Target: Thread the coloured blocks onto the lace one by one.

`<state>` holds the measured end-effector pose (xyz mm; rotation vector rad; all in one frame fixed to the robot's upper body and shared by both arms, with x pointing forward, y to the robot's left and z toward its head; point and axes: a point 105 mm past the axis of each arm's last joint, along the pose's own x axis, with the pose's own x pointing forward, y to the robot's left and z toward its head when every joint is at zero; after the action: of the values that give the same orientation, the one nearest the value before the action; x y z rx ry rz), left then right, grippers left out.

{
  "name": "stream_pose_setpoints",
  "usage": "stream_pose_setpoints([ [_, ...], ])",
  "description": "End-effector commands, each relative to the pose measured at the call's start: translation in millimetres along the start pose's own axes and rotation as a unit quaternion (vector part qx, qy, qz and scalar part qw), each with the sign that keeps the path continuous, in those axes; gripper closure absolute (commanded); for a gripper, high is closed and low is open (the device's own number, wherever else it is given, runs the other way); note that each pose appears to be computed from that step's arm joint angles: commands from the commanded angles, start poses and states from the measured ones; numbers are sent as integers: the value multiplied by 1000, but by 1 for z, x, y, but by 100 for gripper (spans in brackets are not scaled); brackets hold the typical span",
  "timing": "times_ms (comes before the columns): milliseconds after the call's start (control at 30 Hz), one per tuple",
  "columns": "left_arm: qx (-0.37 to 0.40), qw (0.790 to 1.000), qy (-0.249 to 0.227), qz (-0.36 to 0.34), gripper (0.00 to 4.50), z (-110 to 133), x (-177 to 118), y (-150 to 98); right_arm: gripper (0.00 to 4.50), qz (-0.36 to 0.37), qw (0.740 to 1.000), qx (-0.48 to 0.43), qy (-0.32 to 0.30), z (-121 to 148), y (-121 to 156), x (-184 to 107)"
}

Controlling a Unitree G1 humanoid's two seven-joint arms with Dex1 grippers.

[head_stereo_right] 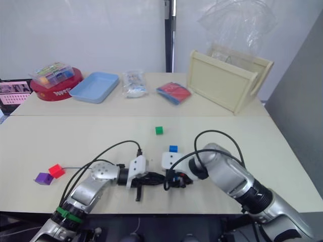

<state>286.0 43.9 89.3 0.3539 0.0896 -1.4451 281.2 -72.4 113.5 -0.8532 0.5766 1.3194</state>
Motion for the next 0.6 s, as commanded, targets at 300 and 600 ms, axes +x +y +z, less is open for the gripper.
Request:
stream_pose_setpoints([
  [300, 9, 999, 32, -4, 212, 8, -18, 1, 312, 4, 1000, 1, -5, 2, 4, 1],
  [600, -7, 996, 86, 3, 212, -4, -46, -7, 312, -5, 1000, 7, -2, 0, 2, 0],
])
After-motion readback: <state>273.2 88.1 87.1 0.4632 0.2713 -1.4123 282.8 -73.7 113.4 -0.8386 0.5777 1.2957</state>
